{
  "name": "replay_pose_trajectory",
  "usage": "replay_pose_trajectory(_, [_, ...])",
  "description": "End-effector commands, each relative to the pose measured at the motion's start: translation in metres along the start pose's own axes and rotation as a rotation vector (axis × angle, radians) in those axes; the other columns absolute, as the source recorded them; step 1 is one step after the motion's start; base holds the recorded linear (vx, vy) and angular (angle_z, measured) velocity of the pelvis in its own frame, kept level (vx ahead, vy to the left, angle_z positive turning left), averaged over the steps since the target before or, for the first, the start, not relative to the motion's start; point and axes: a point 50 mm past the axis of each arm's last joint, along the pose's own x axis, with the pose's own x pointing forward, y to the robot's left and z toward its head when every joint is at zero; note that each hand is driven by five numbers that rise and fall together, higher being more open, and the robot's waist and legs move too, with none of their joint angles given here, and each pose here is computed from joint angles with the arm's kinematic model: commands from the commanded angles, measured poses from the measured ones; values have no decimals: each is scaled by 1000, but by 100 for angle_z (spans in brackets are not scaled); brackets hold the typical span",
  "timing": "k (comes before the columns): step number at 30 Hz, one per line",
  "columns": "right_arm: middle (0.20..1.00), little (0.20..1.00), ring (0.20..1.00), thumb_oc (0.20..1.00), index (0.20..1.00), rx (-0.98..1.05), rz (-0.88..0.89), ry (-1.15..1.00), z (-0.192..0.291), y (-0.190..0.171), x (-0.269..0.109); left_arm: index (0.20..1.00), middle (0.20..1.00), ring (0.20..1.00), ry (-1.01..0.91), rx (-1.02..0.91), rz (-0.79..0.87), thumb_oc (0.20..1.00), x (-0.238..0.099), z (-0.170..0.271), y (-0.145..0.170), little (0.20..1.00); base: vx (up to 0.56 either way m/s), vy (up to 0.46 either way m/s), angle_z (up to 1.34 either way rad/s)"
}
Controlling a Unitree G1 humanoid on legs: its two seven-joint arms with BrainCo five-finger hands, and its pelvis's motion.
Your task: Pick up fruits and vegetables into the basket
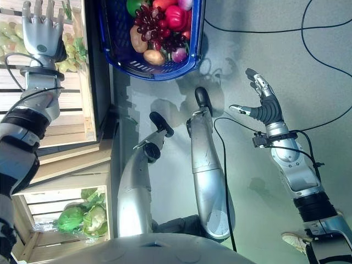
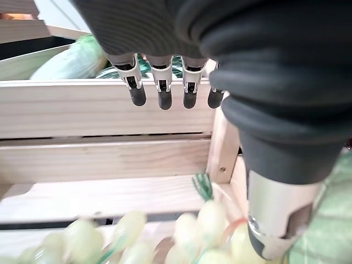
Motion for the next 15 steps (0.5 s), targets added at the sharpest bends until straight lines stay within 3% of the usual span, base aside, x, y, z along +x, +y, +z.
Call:
replay_pose_trajectory(1, [1000, 1000, 1000, 1000, 1000, 37, -6, -67, 9, 1, 1, 1000, 1000, 1000, 118, 53, -99, 1000, -8, -27, -18, 1000, 0, 0, 0])
replay_pose_trajectory(8, [1000, 1000, 1000, 1000, 1000, 74, -8, -70, 9, 3, 5, 1000, 1000, 1000, 201, -9, -304, 1000, -17, -24, -35, 1000, 0, 0, 0])
replay_pose_trajectory(15, [1000, 1000, 1000, 1000, 1000, 83, -12, -67, 11, 2, 9, 1000, 1000, 1000, 267, 54, -478, 1000, -39, -32, -59, 1000, 0, 0, 0])
